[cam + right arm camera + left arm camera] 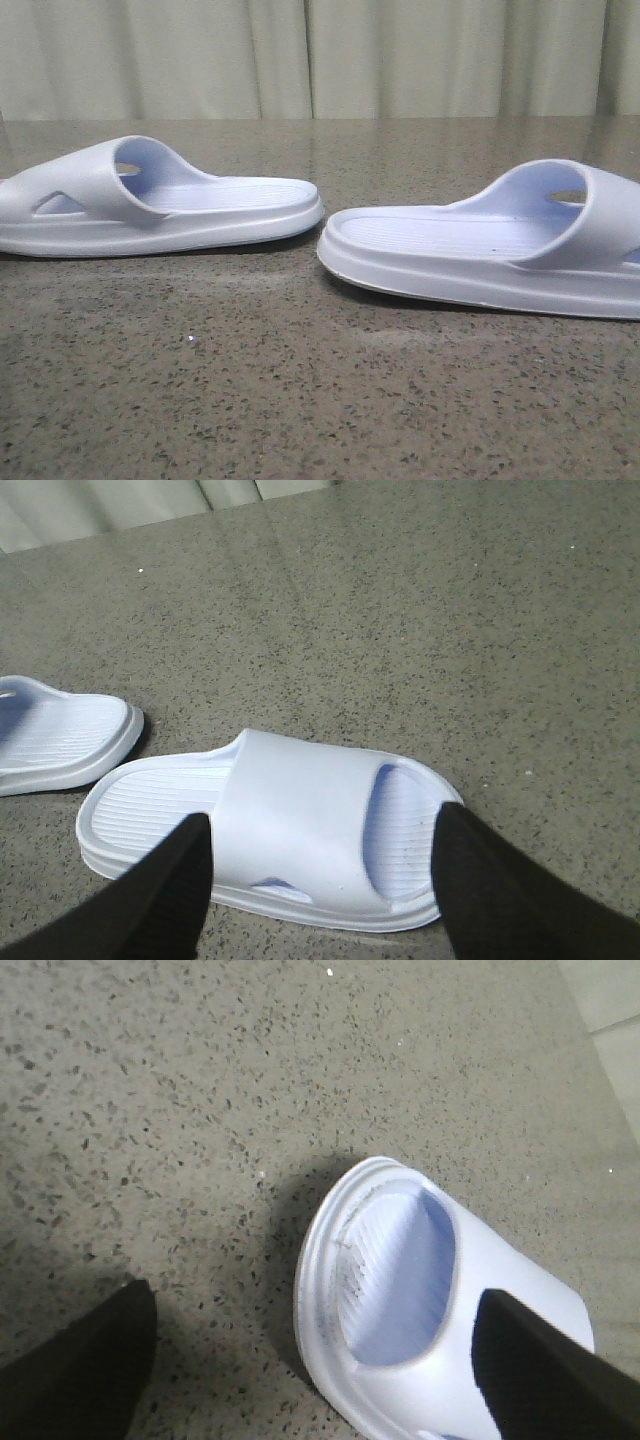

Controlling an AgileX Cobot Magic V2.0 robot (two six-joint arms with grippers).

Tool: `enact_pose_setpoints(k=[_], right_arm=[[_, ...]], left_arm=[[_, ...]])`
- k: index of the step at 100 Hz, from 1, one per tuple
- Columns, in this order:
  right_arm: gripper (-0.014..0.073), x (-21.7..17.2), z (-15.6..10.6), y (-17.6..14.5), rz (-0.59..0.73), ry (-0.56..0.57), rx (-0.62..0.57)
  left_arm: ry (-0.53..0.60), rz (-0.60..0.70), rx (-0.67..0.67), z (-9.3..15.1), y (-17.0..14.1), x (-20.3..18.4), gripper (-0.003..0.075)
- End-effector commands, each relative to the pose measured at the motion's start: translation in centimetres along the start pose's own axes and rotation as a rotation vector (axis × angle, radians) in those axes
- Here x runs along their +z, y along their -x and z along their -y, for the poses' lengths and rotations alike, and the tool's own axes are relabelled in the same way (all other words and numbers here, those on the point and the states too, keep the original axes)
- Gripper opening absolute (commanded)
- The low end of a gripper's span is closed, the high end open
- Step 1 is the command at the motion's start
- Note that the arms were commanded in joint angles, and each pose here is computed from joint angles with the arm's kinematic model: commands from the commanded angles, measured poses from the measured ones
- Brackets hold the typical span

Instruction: Insert blue slippers together front up

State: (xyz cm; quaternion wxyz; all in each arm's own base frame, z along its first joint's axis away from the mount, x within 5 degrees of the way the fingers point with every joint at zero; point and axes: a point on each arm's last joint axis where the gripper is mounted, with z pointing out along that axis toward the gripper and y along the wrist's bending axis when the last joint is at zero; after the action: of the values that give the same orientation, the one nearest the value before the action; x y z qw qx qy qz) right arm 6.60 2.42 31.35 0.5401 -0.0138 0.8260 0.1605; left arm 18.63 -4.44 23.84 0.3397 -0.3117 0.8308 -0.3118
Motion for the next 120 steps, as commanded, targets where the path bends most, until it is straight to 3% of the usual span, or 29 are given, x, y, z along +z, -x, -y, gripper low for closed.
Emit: enact_pose_setpoints(k=[1, 88, 120], right_arm=[[0.0405, -0.3, -0.3, 1.5, 0.084, 0.008, 0.005], [0.0405, -0.3, -0.3, 1.6, 0.091, 0.008, 0.005], [0.0404, -0.3, -0.3, 1.6, 0.092, 0.007, 0.005]], left_arm=[[-0.035, 0.059, -0.033, 0.9, 0.8, -0.1, 0.0571], [0.089, -0.073, -0.09, 0.1, 0.5, 4.3, 0.0571], [0.081, -0.144, -0.046, 1.6, -0.7, 5.9, 0.0571]])
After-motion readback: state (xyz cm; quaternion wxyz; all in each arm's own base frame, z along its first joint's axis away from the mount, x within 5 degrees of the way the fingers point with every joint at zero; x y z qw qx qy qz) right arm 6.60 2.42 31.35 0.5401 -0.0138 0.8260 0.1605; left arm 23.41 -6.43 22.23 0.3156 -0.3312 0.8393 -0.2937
